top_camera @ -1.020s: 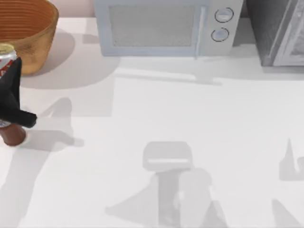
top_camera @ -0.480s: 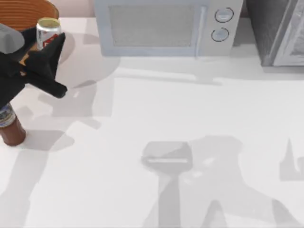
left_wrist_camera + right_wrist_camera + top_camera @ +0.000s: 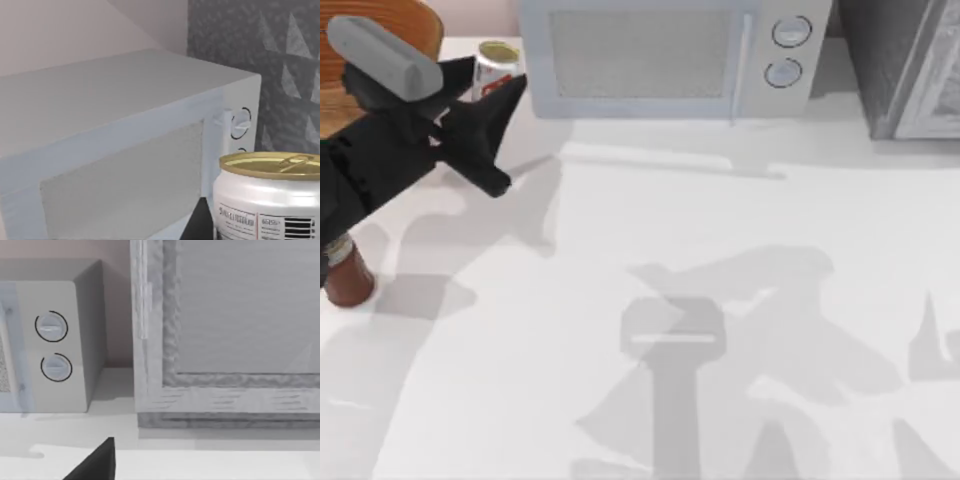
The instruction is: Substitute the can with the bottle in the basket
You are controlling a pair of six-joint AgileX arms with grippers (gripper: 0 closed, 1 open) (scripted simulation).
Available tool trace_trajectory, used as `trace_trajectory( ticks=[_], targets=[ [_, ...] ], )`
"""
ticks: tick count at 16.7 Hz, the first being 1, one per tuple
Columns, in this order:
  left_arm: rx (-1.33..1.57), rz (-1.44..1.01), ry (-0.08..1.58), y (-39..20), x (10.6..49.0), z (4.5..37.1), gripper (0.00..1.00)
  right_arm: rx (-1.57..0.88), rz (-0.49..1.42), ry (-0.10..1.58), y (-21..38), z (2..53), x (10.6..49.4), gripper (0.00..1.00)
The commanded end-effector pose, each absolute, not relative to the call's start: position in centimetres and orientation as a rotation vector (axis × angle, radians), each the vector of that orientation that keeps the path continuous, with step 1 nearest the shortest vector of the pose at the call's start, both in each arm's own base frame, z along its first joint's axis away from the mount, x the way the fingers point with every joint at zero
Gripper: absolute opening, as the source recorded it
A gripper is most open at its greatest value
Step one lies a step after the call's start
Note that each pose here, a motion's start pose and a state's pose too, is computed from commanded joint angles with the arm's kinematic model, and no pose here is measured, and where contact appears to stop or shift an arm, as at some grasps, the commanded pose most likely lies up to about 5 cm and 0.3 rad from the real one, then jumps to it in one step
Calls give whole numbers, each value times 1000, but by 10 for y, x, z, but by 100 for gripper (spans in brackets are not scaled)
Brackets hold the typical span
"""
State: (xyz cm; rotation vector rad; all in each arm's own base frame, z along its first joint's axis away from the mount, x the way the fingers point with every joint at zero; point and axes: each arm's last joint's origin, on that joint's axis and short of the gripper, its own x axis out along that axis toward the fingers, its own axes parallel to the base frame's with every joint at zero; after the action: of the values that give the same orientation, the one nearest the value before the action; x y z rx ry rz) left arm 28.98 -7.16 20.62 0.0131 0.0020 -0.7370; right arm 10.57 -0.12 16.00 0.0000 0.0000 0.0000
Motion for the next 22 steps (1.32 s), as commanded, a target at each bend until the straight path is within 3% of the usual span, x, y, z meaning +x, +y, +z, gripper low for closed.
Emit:
trace_trajectory(
  ticks=[10, 22],
  targets=[
    [35, -1035, -56, -108, 333, 168, 0, 0, 0, 0, -1, 160, 106, 100],
    [-3, -1337, 17, -135, 364, 74, 0, 0, 0, 0, -1, 160, 106, 100]
  ],
)
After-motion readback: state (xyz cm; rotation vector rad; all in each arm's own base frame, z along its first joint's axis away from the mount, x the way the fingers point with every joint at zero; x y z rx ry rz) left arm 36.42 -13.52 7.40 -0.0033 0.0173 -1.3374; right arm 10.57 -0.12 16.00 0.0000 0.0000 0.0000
